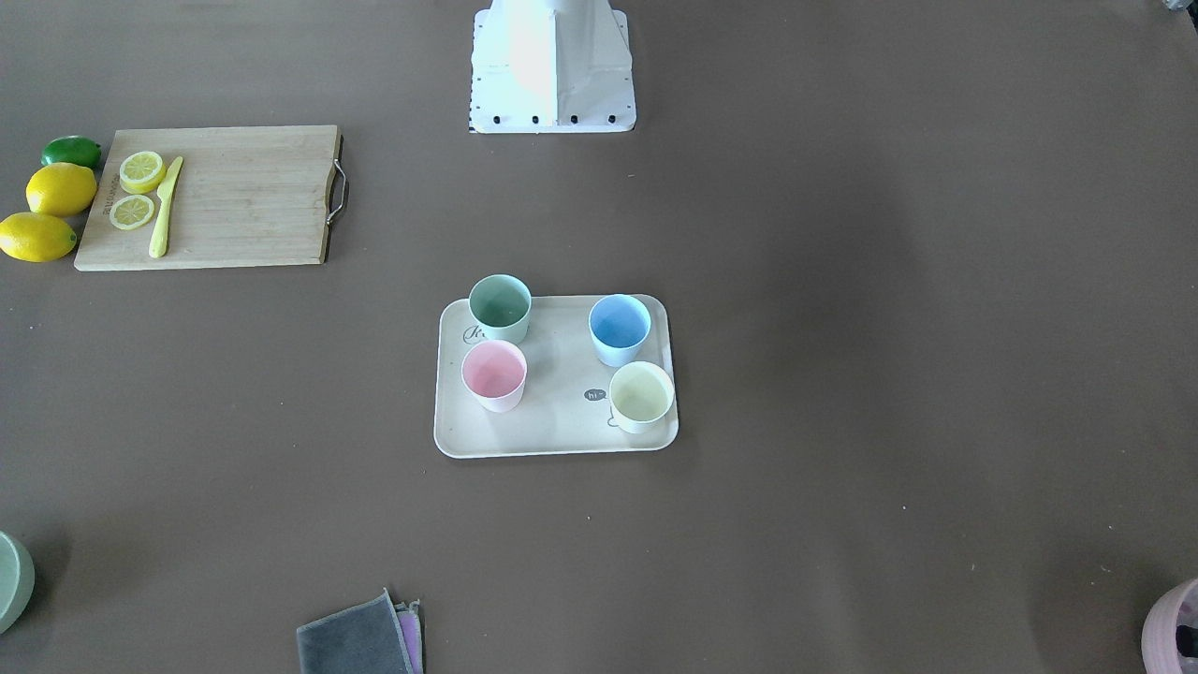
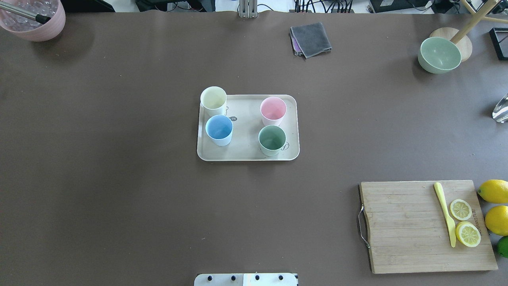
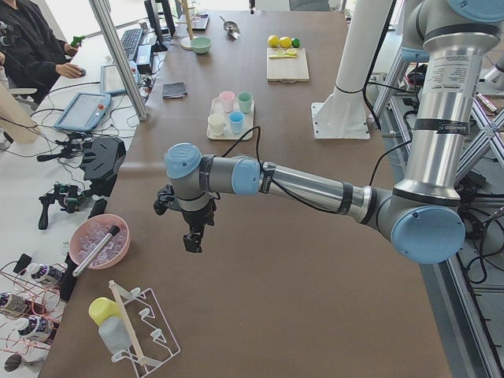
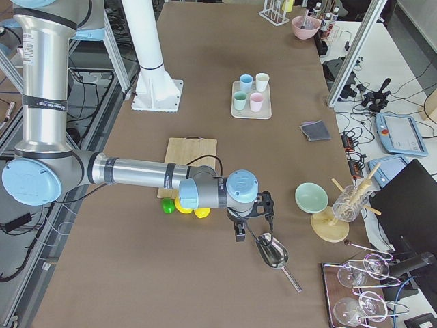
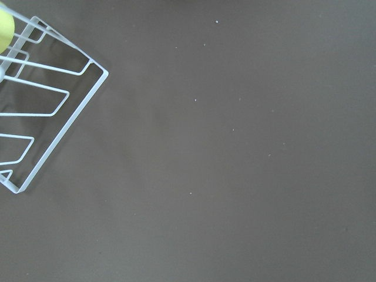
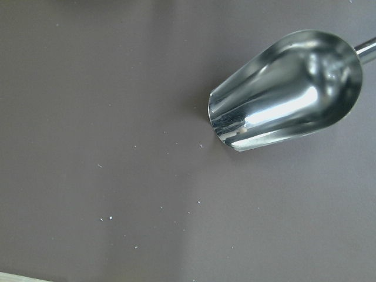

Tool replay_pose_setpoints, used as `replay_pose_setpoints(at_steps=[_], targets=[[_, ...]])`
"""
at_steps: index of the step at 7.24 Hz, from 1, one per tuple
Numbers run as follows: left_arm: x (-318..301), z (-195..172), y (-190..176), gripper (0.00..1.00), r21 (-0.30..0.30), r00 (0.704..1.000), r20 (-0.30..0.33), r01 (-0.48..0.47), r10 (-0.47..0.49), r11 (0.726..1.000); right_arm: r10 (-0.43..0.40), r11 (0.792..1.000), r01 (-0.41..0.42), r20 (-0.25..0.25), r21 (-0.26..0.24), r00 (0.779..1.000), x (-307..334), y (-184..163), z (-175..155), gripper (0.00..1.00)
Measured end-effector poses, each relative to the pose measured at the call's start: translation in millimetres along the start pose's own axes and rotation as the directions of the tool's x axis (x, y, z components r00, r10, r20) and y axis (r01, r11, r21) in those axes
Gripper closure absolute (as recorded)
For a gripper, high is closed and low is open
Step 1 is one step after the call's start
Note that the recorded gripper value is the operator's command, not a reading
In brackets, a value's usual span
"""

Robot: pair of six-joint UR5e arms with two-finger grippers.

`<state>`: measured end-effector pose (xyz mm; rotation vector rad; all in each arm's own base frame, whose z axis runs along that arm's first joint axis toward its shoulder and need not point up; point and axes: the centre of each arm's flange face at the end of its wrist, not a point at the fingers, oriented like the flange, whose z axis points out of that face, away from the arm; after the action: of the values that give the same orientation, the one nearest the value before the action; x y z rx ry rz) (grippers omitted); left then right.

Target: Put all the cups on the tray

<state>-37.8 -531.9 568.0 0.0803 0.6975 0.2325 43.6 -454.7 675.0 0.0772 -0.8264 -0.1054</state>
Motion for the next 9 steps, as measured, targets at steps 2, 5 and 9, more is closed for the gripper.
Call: replay_pose_setpoints(at_steps=[2, 5, 9], targets=[[-8, 7, 6, 0.02, -0.013, 1.000, -0.003, 0.011, -0.011, 1.000, 0.007, 1.000, -0.008, -0.034, -0.010, 0.999, 9, 5, 4, 0.00], [-35, 44, 41, 0.02, -0.044, 0.999, -0.008, 0.040, -0.041, 0.998, 0.014, 1.000, -0.015, -0.030, -0.016, 0.999, 11, 9, 6, 0.00], [-44, 47, 59, 0.02, -0.036, 0.998, -0.015, 0.057, -0.058, 0.998, 0.023, 0.999, -0.024, -0.030, -0.028, 0.999, 11, 8, 8, 0.00]])
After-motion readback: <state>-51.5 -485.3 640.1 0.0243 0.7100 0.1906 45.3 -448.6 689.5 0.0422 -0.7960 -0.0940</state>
